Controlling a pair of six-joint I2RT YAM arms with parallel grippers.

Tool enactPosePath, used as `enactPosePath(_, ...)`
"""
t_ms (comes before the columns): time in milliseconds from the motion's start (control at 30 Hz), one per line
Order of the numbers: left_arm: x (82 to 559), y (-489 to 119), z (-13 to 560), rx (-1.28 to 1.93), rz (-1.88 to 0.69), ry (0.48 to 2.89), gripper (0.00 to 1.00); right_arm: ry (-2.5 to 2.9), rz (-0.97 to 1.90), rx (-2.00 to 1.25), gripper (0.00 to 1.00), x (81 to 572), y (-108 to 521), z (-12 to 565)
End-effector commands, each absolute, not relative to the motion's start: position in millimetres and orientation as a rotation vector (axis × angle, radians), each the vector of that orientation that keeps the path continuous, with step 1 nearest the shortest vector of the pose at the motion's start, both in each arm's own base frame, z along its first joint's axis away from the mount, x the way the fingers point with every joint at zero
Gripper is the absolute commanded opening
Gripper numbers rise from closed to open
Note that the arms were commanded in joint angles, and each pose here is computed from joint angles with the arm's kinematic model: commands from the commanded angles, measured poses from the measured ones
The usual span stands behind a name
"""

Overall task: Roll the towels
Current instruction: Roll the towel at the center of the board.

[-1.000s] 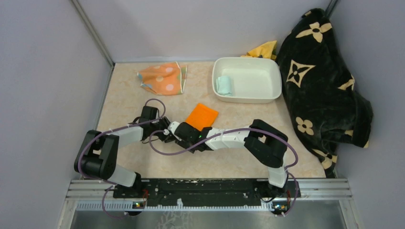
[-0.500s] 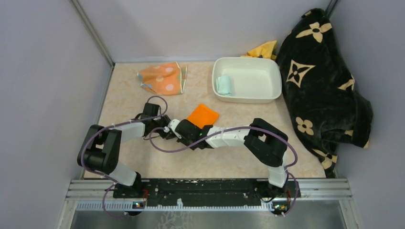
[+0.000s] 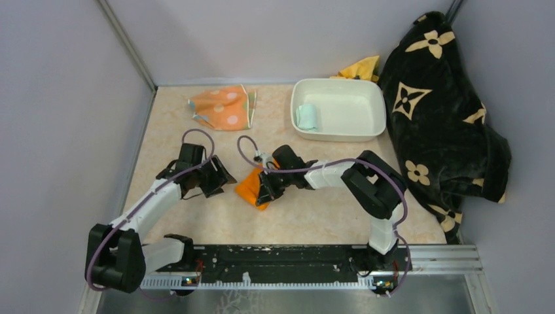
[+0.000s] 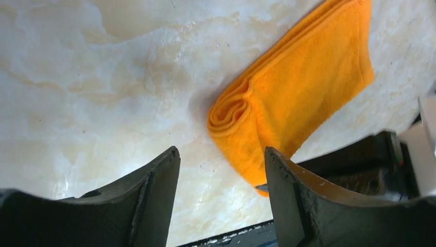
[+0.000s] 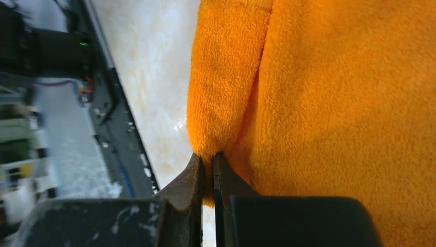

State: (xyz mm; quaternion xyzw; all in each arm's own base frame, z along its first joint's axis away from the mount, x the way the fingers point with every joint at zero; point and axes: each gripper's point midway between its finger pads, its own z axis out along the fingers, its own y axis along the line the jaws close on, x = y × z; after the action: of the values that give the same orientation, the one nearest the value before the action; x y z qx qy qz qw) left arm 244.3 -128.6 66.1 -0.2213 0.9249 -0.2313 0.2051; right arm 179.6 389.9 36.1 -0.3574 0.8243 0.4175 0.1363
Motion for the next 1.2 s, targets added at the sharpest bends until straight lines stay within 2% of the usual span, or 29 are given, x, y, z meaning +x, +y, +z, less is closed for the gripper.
enactPosePath(0,215.8,-127.8,66.7,-0.561,-0.667,2.644,0.68,2.29,1.689,-0.842,0.0,176.8,403.7,82.2)
enactPosePath(200,203.9,-151.5,64.8,-0.541,-0.902,2.615,0.69,2.416,1.784,-0.625,0.0,191.2,391.7,65.0)
enactPosePath(367,217.0,-163.6,65.8,-0.551,-0.998,2.575,0.67,2.531,1.777,-0.468,0.0,199.5,380.5,41.4)
enactPosePath(567,239.8,-172.2,63.7,-0.544,-1.032,2.553,0.6,2.648,1.717,-0.339,0.0,204.6,368.7,16.7)
enactPosePath(733,256.6,-175.6,58.2,-0.539,-1.018,2.554,0.5,2.687,1.66,-0.305,0.0,207.7,363.0,7.2)
enactPosePath(867,262.7,-174.5,47.6,-0.569,-0.979,2.579,0.48,2.654,1.575,-0.374,0.08,214.5,361.5,16.4)
enactPosePath(1067,255.6,-167.9,19.2,-0.65,-0.89,2.67,0.41,2.55,1.299,-0.546,0.34,228.6,354.7,46.0)
enactPosePath(1167,252.9,-166.5,10.6,-0.661,-0.863,2.697,0.36,2.502,1.119,-0.655,0.37,230.7,351.1,60.4)
